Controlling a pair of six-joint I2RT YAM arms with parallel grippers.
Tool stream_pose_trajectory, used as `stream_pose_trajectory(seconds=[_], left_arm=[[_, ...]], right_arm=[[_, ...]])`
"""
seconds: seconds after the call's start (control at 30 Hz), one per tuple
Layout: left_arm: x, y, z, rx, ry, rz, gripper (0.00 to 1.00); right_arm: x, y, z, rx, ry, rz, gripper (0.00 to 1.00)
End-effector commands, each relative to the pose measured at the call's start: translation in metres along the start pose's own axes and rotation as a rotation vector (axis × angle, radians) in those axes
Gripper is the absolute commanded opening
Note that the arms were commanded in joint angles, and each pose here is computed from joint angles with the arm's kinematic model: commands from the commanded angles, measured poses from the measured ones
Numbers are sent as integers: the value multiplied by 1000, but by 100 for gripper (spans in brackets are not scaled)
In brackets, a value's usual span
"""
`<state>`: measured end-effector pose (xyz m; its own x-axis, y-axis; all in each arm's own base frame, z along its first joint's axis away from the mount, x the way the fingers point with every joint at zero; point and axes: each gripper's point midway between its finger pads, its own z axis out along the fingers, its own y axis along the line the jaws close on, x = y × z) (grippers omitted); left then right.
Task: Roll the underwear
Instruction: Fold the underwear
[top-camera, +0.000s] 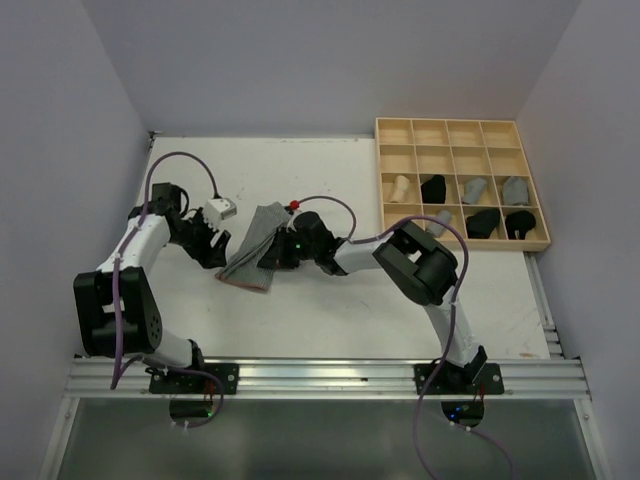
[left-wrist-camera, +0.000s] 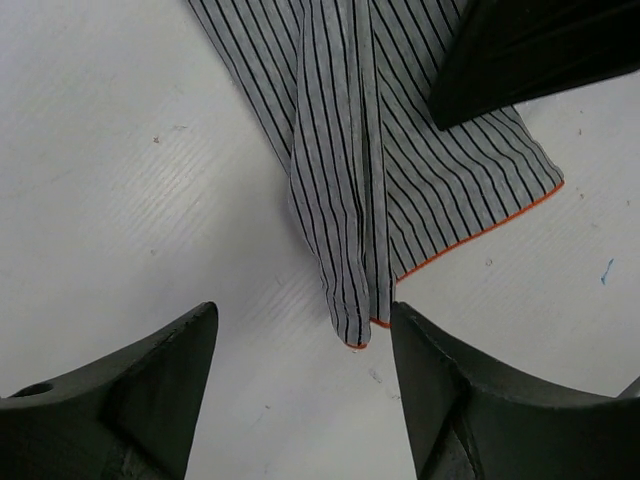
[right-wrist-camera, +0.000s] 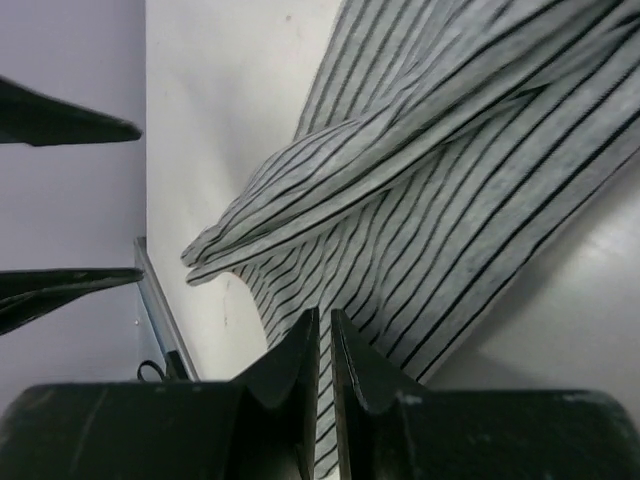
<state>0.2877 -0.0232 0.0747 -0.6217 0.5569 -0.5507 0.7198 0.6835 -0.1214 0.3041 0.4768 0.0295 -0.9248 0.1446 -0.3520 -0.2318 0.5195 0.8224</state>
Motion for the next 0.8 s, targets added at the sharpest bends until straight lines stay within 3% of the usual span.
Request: stream_pose_trajectory(seconds=[0.0, 0.37, 0.77], left_arm=[[-19, 9, 2, -29, -50, -29, 73], [-5, -9, 5, 18, -5, -29, 71], [22, -31, 12, 71, 63, -34, 66]], right_arm=[[-14, 38, -25, -67, -19, -89, 13], [37, 30, -19, -96, 95, -48, 12], [58, 0, -7, -42, 131, -13, 11]])
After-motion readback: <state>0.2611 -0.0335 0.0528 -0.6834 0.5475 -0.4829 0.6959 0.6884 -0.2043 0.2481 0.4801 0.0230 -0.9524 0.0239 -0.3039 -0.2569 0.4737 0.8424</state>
